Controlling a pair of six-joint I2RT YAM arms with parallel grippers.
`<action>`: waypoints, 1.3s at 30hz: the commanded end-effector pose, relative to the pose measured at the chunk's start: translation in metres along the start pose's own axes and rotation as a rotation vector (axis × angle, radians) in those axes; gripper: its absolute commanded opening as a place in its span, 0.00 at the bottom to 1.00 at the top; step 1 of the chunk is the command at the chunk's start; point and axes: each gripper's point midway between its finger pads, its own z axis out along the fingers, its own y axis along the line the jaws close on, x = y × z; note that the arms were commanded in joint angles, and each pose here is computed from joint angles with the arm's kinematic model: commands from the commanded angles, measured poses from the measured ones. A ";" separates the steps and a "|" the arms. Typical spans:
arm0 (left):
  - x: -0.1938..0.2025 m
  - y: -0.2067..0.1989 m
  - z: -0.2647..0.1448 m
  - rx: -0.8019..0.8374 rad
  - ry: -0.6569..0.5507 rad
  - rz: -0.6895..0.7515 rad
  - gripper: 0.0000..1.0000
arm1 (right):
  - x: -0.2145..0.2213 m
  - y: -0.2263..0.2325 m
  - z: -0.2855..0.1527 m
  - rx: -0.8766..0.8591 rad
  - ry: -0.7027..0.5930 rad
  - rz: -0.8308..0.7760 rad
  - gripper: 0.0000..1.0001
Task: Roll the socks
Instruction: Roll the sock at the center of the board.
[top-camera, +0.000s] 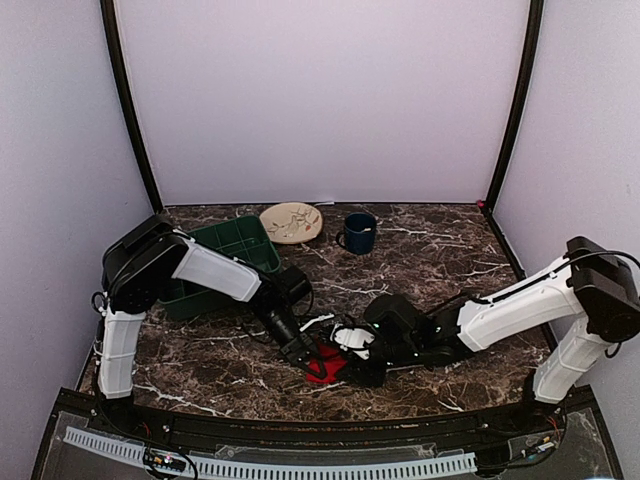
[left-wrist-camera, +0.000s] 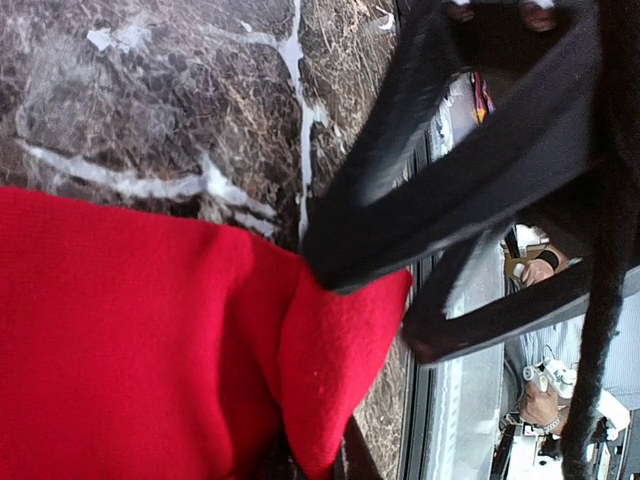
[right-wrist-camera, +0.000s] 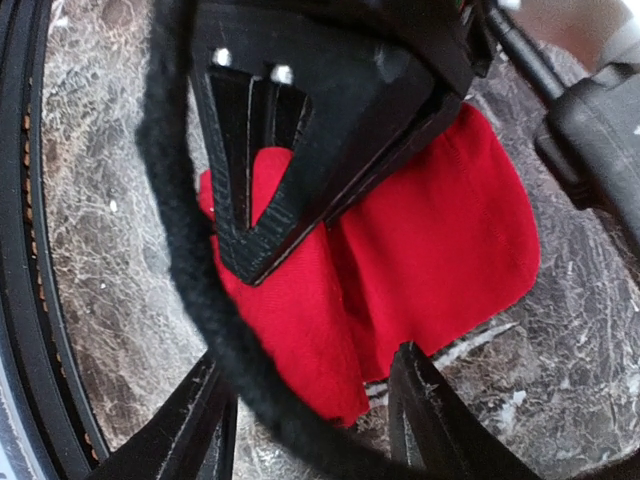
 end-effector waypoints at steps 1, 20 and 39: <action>0.003 -0.002 -0.001 0.015 0.016 -0.008 0.00 | -0.006 0.006 0.009 -0.024 -0.001 -0.034 0.48; 0.005 0.002 0.001 0.027 0.024 -0.032 0.00 | -0.002 0.013 0.019 -0.037 0.009 -0.068 0.34; 0.005 0.013 -0.001 -0.038 0.046 -0.073 0.30 | -0.001 0.022 0.022 -0.062 0.029 -0.104 0.04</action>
